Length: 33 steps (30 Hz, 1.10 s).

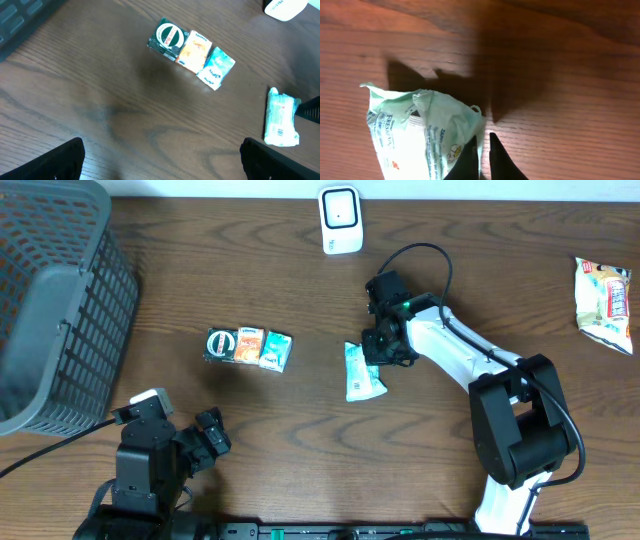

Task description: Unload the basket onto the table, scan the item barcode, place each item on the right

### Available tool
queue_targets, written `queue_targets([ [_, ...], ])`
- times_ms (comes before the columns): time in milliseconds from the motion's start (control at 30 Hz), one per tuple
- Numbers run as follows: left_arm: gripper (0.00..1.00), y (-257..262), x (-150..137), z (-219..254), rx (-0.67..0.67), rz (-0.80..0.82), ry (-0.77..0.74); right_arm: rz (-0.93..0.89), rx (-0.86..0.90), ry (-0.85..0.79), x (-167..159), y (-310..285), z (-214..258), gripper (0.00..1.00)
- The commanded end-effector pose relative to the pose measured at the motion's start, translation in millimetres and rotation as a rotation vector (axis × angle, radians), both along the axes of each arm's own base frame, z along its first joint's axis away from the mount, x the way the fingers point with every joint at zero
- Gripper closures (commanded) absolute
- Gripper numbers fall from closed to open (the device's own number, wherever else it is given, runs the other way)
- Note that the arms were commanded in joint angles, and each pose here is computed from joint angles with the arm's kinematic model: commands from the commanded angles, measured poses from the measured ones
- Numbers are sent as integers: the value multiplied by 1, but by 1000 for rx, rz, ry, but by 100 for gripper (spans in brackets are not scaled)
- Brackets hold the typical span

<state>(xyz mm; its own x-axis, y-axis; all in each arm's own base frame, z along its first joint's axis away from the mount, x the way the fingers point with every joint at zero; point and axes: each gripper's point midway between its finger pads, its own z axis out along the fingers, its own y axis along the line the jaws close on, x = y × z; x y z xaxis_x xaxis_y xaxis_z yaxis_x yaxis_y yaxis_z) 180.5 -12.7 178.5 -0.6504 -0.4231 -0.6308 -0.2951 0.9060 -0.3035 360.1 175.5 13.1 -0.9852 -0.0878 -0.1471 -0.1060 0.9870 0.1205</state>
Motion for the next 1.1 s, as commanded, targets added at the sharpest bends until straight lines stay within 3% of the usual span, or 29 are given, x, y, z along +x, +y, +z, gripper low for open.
queue_targets([
  [0, 2, 1, 0, 2, 2, 3, -7, -11, 20, 20, -3, 1, 1, 94],
  [267, 2, 1, 0, 2, 2, 3, -7, 14, -16, 71, -6, -15, 24, 83],
  [367, 2, 1, 0, 2, 2, 3, -7, 4, -18, 75, -2, -22, 39, 72],
  [467, 2, 1, 0, 2, 2, 3, -7, -13, -14, 77, 1, -28, 52, 56],
  [600, 3, 1, 0, 2, 2, 3, -7, 40, 50, 88, -1, -23, 58, 16],
  [667, 2, 1, 0, 2, 2, 3, -7, 52, 74, 99, -2, -21, 57, 3],
  [900, 2, 1, 0, 2, 2, 3, -7, 59, 193, 109, -2, -6, 57, 2],
  [1067, 2, 1, 0, 2, 2, 2, -7, 87, 279, 111, -7, 7, 45, 7],
])
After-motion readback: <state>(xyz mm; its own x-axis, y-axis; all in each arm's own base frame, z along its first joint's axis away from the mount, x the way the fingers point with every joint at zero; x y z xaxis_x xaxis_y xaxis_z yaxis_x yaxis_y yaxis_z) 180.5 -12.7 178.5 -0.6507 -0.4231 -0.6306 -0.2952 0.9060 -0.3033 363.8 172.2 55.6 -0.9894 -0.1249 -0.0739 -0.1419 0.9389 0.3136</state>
